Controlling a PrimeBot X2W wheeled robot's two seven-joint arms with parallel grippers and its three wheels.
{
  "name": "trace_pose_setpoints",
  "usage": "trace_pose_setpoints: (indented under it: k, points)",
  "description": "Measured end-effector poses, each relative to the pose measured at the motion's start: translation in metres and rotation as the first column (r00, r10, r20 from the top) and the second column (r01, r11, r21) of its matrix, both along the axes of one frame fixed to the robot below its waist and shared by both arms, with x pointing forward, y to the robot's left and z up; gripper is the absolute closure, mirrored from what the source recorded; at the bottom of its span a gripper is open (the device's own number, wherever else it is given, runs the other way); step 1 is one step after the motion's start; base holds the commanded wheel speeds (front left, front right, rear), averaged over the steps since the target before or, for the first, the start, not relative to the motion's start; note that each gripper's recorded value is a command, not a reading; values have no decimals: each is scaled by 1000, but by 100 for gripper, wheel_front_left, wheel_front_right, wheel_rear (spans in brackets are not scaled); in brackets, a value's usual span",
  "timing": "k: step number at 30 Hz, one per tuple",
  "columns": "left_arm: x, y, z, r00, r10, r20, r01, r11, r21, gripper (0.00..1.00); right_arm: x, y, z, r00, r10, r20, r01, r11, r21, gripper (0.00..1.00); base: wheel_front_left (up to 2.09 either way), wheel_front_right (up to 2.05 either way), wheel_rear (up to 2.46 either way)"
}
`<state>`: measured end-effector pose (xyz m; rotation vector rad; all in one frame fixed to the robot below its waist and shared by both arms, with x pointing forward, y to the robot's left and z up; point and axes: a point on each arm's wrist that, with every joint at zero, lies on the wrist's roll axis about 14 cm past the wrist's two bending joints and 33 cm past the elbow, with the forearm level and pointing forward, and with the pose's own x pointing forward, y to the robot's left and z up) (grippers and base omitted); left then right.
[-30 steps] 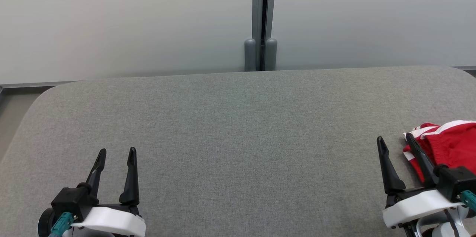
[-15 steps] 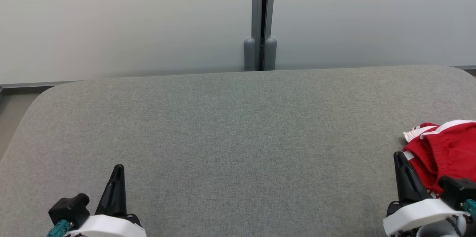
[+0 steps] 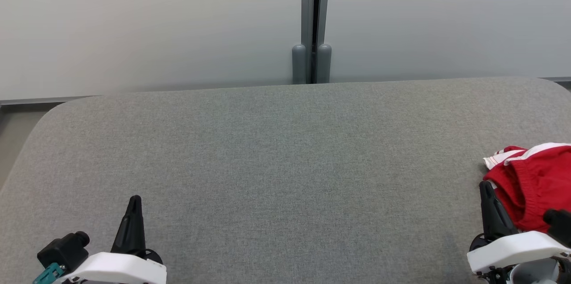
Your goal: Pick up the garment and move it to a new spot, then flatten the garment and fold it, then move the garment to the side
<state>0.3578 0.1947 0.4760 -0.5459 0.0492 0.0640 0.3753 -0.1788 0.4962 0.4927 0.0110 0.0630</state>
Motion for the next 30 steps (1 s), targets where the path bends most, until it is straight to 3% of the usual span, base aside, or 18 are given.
trace_pose_setpoints:
  k: [12,30]
  points:
    - [5,3,2,1000,20,-3,-20,985,-173,100,2,-6,-2,999,-29,-36,35,983,180,100,0,0,0]
    - [11,5,5,999,32,-8,-32,916,-399,100,5,-12,-2,997,-47,-68,71,908,413,100,0,0,0]
